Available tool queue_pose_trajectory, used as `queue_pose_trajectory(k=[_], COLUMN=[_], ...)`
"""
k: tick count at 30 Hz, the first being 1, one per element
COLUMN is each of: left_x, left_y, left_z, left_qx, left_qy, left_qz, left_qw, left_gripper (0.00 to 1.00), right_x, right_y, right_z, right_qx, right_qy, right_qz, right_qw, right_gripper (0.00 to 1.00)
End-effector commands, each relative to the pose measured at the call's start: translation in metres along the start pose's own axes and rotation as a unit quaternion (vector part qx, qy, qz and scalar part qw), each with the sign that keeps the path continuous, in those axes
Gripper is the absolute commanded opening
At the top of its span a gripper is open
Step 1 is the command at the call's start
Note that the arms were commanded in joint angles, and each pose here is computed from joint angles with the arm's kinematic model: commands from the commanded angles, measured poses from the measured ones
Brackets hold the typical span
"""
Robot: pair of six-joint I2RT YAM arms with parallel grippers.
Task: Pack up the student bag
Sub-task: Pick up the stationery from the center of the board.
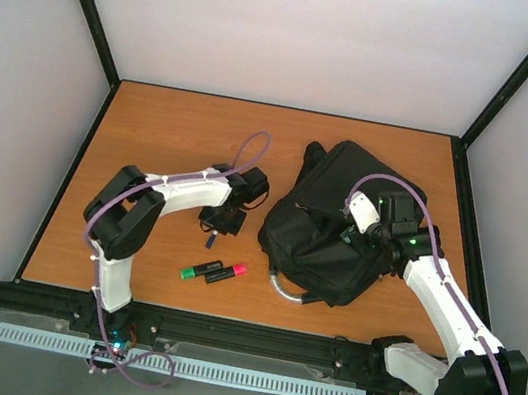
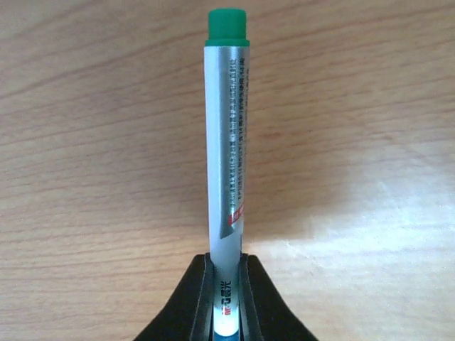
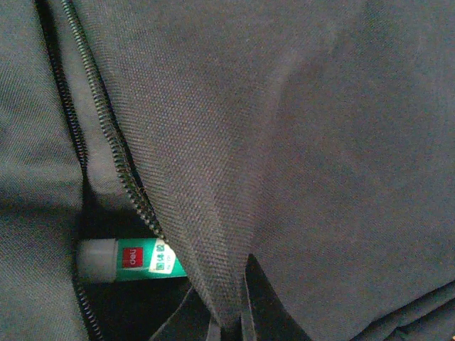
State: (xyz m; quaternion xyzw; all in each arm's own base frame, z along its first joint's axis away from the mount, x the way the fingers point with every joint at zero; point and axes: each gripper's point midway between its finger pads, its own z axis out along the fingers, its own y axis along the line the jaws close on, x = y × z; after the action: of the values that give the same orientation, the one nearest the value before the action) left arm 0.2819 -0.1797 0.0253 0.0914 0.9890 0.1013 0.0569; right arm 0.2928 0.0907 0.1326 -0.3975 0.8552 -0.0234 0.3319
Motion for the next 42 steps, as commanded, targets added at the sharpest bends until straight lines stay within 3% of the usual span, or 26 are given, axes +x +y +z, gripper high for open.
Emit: queue_pose_trajectory(k=[1, 4, 9, 17, 29, 35, 42], left_x=[-0.017, -0.025, -0.027, -0.007, -0.033, -0.049, -0.044], left_y=[0.005, -0.010, -0.059, -0.167, -0.240, -0.255, -0.275], left_z=[-0.047, -0.091, -0.157, -0.204, -0.184, -0.159, -0.153], left_qx=[0.039, 0.121, 0.260, 0.403, 0.459, 0.429, 0.430], left_qy=[-0.063, -0.126, -0.193, -0.193, -0.154, -0.136, -0.116], left_qz=[-0.017, 0.003, 0.045, 0.141, 0.140, 0.128, 0.141], left_qw=[0.997, 0.985, 0.945, 0.883, 0.864, 0.884, 0.884], left_gripper=[0.01, 0.01, 0.01, 0.01, 0.01, 0.01, 0.01], right_x=[-0.012, -0.015, -0.023, -0.035, -0.038, -0.032, -0.019], right_y=[0.002, -0.003, -0.013, -0.031, -0.015, -0.007, -0.012], right_z=[-0.002, -0.006, -0.014, -0.028, -0.042, -0.042, -0.034], right_qx=[-0.011, 0.004, 0.020, 0.047, 0.029, 0.028, 0.056], right_qy=[-0.023, -0.029, -0.028, -0.020, -0.071, -0.083, -0.070], right_qz=[-0.003, -0.007, -0.017, -0.014, -0.012, -0.023, -0.017], right_qw=[1.000, 1.000, 0.999, 0.999, 0.997, 0.996, 0.996], right_gripper=[0.03, 0.03, 0.03, 0.03, 0.03, 0.03, 0.03])
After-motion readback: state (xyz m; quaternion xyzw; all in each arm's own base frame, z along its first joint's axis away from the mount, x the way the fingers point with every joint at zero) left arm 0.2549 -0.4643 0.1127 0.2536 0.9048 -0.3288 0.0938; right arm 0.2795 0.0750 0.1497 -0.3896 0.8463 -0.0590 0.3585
